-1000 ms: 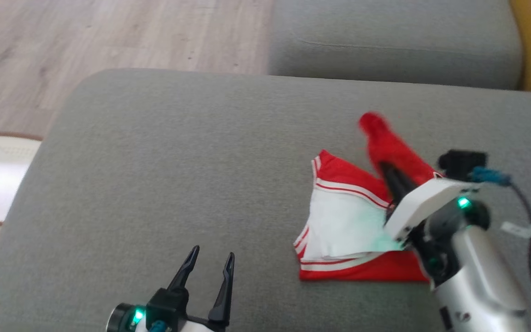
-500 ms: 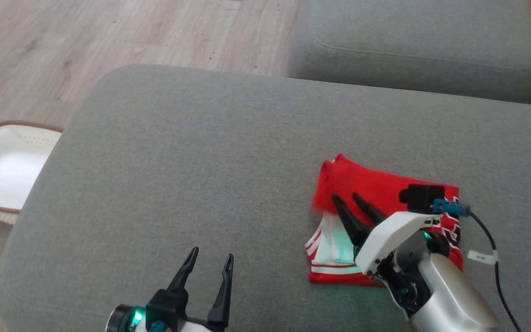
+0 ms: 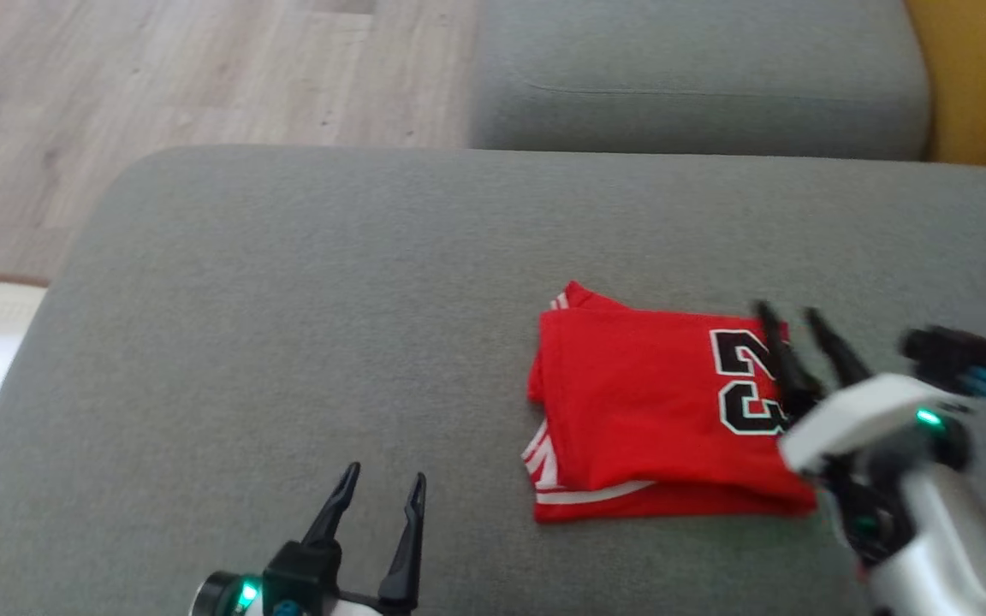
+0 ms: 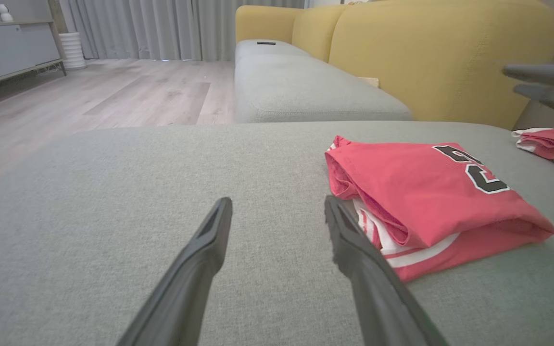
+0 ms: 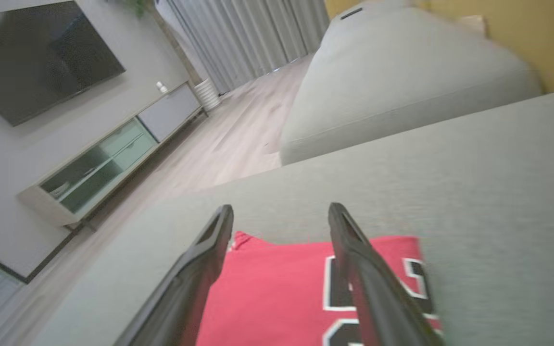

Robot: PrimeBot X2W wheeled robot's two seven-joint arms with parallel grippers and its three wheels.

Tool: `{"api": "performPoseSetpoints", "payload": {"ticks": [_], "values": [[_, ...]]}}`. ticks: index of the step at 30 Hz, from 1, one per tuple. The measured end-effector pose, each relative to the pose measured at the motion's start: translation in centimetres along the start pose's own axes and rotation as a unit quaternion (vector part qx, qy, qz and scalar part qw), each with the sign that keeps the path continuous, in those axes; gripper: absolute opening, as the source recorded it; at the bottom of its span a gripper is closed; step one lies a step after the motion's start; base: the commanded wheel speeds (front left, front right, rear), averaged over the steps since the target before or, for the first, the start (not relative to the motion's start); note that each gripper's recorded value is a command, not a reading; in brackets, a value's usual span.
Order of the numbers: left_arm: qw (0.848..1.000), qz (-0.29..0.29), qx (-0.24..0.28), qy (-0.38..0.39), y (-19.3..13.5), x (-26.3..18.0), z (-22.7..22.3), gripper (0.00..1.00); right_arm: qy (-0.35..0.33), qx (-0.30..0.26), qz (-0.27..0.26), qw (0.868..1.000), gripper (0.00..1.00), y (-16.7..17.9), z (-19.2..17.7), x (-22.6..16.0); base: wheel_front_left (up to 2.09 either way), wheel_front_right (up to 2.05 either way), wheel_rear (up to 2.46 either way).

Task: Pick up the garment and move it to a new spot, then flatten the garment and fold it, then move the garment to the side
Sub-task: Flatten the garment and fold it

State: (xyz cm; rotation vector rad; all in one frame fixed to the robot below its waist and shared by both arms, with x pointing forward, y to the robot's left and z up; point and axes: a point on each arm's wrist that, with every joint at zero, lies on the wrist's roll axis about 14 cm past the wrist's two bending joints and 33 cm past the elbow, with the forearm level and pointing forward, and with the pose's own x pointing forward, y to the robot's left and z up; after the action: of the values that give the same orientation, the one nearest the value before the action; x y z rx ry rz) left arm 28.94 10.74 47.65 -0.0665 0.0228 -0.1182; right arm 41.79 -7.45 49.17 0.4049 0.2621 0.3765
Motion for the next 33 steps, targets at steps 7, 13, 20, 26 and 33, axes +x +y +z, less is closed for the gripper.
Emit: {"api": "performPoseSetpoints", "payload": {"ticks": [7, 13, 20, 26, 33], "values": [[1.000, -0.006, -0.001, -0.008, -0.2, 0.9, 0.6, 1.00, -0.062, -0.017, -0.075, 0.995, 1.00, -6.0, 1.3, -4.9, 0.00, 0.00, 0.00], [1.000, 0.002, 0.000, -0.026, 0.4, 1.4, 1.6, 1.00, -0.091, -0.068, -0.093, 0.989, 1.00, -6.9, 0.0, -8.5, 0.00, 0.00, 0.00], [1.000, 0.014, -0.003, -0.023, 1.2, 0.0, 1.3, 1.00, -0.101, -0.095, -0.079, 0.987, 1.00, -5.5, -1.6, -11.0, 0.00, 0.00, 0.00], [0.999, 0.028, -0.006, -0.034, 1.9, -1.0, 1.7, 1.00, -0.120, -0.129, -0.074, 0.982, 1.00, -4.4, -1.3, -12.5, 0.00, 0.00, 0.00], [0.999, 0.043, -0.009, -0.026, 2.6, -2.4, 1.0, 1.00, -0.108, -0.133, -0.069, 0.983, 1.00, -3.4, -2.9, -13.2, 0.00, 0.00, 0.00]]}}
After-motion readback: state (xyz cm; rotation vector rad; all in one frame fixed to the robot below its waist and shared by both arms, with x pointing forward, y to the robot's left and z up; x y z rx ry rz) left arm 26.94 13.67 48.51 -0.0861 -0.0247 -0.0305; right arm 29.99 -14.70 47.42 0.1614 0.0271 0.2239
